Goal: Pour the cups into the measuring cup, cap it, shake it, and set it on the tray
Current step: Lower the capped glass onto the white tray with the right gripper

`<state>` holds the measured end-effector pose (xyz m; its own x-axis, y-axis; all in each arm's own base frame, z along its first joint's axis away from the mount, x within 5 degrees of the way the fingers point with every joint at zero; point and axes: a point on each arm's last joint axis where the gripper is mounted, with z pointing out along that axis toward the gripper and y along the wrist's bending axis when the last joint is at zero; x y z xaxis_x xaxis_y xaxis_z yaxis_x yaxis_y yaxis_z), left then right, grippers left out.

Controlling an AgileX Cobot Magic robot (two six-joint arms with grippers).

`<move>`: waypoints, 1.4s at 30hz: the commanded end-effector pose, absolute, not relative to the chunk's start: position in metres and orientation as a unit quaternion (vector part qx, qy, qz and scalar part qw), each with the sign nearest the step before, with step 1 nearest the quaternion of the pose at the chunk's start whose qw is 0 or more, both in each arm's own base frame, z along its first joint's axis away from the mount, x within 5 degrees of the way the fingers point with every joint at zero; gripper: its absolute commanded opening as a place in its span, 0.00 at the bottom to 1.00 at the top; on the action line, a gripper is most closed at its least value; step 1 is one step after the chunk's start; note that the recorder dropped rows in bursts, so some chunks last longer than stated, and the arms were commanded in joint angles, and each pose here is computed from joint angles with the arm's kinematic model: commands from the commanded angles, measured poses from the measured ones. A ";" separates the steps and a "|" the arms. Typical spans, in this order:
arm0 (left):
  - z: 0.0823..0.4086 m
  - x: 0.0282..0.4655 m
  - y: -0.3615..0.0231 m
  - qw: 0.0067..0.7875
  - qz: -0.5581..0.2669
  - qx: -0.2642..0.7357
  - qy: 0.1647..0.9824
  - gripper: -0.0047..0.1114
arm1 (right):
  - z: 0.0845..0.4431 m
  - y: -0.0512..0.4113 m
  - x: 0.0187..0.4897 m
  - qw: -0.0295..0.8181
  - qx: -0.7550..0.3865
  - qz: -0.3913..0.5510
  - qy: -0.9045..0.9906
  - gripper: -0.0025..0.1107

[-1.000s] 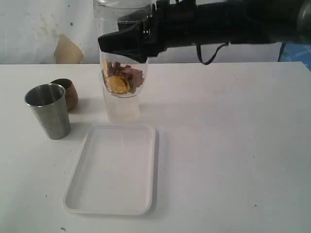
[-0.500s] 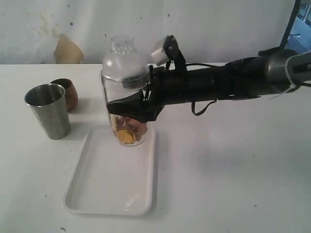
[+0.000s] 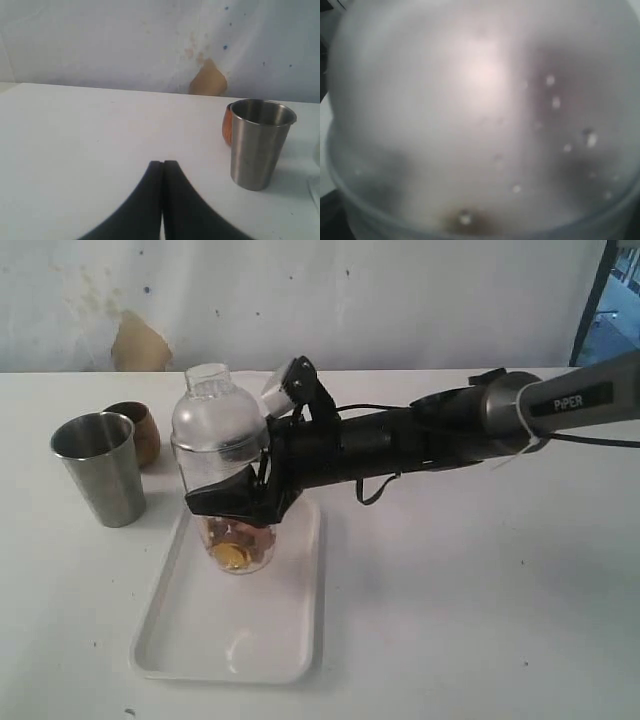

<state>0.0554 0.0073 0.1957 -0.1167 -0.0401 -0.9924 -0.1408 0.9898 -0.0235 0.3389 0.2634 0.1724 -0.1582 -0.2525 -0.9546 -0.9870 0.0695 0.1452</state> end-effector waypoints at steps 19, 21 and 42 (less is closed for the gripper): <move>0.195 0.055 0.007 0.665 0.038 -0.061 0.744 0.04 | 0.166 0.296 0.358 0.427 -0.571 0.333 0.617 0.02; 0.195 0.055 0.007 0.665 0.038 -0.061 0.744 0.04 | 0.165 0.303 0.357 0.427 -0.566 0.351 0.612 0.02; 0.195 0.055 0.007 0.665 0.038 -0.061 0.744 0.04 | 0.179 0.286 0.369 0.449 -0.515 0.450 0.575 0.02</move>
<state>0.0554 0.0073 0.1957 -0.1167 -0.0401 -0.9924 -0.1408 0.9898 -0.0235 0.3594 0.2916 0.1801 -0.0730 -0.1780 -0.9813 -0.9969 -0.0156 0.0770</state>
